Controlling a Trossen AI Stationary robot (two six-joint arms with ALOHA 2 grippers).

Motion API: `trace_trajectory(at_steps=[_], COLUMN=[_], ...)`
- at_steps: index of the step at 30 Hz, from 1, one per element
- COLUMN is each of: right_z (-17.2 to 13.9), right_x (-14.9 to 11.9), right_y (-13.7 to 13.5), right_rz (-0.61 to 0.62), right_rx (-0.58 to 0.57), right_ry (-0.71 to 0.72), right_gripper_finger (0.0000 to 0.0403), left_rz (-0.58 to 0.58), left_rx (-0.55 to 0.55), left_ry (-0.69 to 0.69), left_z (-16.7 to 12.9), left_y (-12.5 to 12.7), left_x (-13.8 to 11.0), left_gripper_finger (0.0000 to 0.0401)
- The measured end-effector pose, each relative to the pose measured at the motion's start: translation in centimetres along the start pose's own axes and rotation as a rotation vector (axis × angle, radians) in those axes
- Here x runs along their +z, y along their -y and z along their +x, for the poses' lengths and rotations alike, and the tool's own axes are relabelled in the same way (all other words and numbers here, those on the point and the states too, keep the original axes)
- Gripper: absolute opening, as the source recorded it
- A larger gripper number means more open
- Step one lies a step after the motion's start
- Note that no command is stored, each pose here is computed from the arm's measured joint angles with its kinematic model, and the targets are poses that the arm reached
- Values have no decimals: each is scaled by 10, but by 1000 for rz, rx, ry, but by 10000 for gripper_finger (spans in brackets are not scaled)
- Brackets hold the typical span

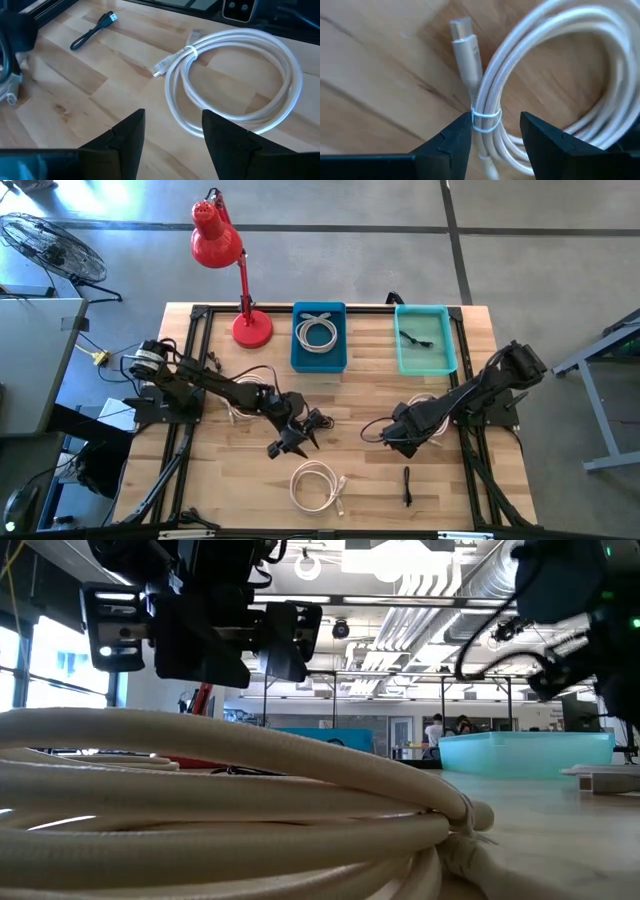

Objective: Pick & Place USB Port
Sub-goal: Put the brown HDMI cable in the green bin

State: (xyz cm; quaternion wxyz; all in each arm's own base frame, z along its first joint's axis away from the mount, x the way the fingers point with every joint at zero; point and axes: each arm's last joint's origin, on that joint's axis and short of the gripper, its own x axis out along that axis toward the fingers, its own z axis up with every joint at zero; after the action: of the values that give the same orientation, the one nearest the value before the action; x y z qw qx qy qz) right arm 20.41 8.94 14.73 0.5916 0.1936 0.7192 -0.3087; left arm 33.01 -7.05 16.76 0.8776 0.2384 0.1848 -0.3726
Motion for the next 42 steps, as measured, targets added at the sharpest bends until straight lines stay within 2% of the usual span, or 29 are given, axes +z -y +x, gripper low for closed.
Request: trace_trajectory(at_steps=[7, 13, 16, 20, 24, 29, 34, 42], right_z=[28, 28, 23, 17, 10, -18, -73, -161], right_x=[-3, -2, -1, 0, 4, 10, 19, 14], right_y=[4, 5, 4, 2, -3, -16, -31, -47], right_rz=[-1, -9, -17, -17, -18, -88, -185, -429], right_rx=[97, 76, 82, 101, 101, 123, 142, 179], right_ry=[-11, 36, 63, 96, 197, 314, 511, 846], right_gripper_finger=[161, 154, 120, 36, 35, 35, 35, 35], left_rz=[4, 12, 14, -33, -88, -66, -14, 172], left_rx=[-1, 27, 43, 39, -16, 1, 62, 194], left_ry=[1, 7, 8, 8, 49, 88, 142, 173], left_z=[1, 1, 1, 1, 0, -11, -32, -90], left_y=[2, -1, -1, -1, 0, -2, -4, 2], left_x=[1, 2, 3, 3, 5, 17, 38, 75], left_gripper_finger=[192, 192, 192, 192, 192, 192, 192, 192])
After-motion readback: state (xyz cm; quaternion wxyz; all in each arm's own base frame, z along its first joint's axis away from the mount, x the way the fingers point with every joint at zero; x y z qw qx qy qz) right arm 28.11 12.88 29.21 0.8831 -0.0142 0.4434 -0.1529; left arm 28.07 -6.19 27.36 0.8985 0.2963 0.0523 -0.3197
